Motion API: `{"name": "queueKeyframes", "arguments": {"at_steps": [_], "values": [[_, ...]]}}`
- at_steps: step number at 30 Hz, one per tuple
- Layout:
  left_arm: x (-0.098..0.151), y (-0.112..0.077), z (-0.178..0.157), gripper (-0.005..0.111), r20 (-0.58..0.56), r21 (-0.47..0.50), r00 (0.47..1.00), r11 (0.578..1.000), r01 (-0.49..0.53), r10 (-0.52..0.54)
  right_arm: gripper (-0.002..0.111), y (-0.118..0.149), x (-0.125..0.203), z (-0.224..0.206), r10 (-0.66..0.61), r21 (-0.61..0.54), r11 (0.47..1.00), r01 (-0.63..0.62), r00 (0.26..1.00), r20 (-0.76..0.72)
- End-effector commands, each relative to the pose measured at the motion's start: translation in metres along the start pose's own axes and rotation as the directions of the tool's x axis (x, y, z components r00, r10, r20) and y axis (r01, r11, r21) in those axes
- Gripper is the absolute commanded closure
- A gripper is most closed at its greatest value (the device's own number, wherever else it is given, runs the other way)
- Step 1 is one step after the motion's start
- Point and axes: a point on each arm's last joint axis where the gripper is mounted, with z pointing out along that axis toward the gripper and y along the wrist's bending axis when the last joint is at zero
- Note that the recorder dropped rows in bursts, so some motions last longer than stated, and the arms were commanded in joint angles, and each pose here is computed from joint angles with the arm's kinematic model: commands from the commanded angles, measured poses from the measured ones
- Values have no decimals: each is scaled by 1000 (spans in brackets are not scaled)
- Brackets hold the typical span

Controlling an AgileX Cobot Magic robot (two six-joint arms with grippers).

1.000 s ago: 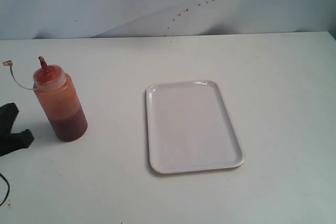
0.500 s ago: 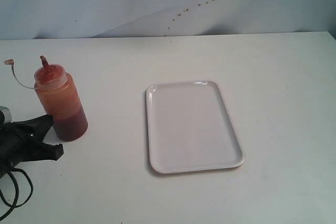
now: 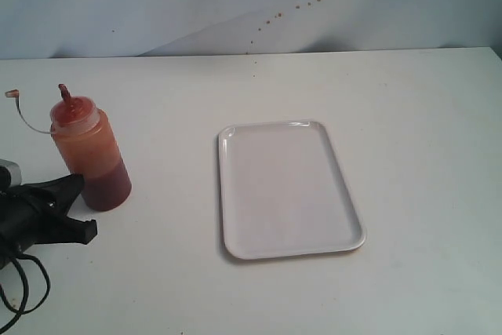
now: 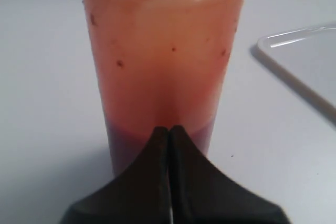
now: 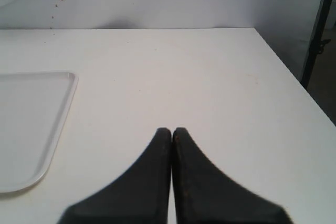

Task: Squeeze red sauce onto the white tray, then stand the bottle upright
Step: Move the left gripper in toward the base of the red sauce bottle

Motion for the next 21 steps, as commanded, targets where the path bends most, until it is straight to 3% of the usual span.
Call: {"name": "queueKeyframes", "arguments": {"at_steps": [1,10,21], "values": [[1,1,1,106,-15,-2,1000,1000,-2,2,108,0,1,0,8,4,1000,-9,1000,4],[9,3,1,106,-98,-29,995,1000,6,-9,108,0,1,0,8,4,1000,-9,1000,4],[15,2,-7,106,-123,-47,992,999,17,-22,108,0,1,0,8,4,1000,-9,1000,4]]}}
